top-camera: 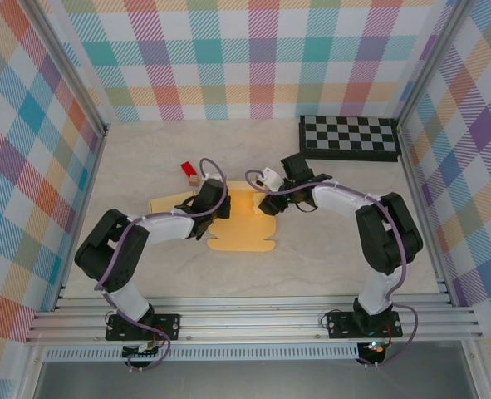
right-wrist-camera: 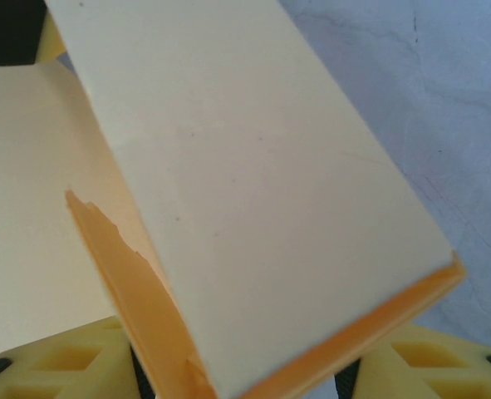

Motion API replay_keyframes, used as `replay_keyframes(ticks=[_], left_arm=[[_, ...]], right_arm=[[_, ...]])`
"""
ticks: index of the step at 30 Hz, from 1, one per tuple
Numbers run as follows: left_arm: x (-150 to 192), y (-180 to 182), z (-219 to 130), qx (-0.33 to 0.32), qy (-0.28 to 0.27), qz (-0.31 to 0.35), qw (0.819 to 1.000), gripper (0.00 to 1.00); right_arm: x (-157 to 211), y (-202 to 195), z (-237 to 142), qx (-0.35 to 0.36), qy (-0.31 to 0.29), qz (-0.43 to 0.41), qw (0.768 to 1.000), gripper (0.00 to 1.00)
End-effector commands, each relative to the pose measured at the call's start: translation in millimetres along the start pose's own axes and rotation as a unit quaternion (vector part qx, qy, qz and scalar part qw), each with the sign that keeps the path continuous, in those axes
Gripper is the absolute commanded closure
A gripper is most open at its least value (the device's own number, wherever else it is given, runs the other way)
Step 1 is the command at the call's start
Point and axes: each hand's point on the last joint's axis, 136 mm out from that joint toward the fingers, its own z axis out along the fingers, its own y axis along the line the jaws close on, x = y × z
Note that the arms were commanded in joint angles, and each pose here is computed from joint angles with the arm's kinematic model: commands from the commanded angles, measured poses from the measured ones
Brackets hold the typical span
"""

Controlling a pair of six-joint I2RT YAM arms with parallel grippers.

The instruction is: Fold the paper box

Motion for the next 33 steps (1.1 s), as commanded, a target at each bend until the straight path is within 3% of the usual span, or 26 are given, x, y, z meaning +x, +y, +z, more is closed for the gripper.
replay_keyframes(ticks=[1,7,10,15,19,25,27,31,33], left_arm=[[-16.6,-29.8,-10.2,0.053,-0.013,-0.022,0.998,1.0],[-17.3,-42.5,-14.7,0.067,-0.004,-0.045,0.997,1.0],[-13.6,-48.4,-16.5,0.07,0.01,-0.05,0.996,1.0],[-13.8,-46.6,-23.4,0.051,0.027,-0.081,0.995,1.0],[-11.1,-35.1,-25.6,0.007,0.051,-0.104,0.993,1.0],[-7.6,-19.9,-28.2,-0.05,0.06,-0.132,0.988,1.0],[-6.5,-20.0,-26.3,-0.054,0.065,-0.133,0.987,1.0],[-1.6,-16.7,-20.5,-0.069,0.071,-0.129,0.987,1.0],[2.9,-14.5,-18.4,-0.078,0.078,-0.123,0.986,1.0]], right_arm=[[-21.7,-7.3,5.0,0.032,-0.028,0.026,0.999,0.43],[-23.2,-25.0,10.6,0.086,-0.049,0.109,0.989,0.44],[-26.8,-25.3,14.4,0.102,-0.055,0.117,0.986,0.51],[-20.2,-37.3,15.9,0.174,-0.037,0.126,0.976,0.79],[-1.4,-56.7,8.3,0.246,-0.006,0.173,0.954,1.0],[37.6,-77.1,-9.1,0.346,0.062,0.243,0.904,0.98],[40.3,-75.5,-9.3,0.345,0.061,0.261,0.9,0.82],[18.8,-51.7,2.3,0.251,0.022,0.262,0.932,0.56],[4.6,-35.8,2.4,0.191,0.002,0.256,0.947,0.51]])
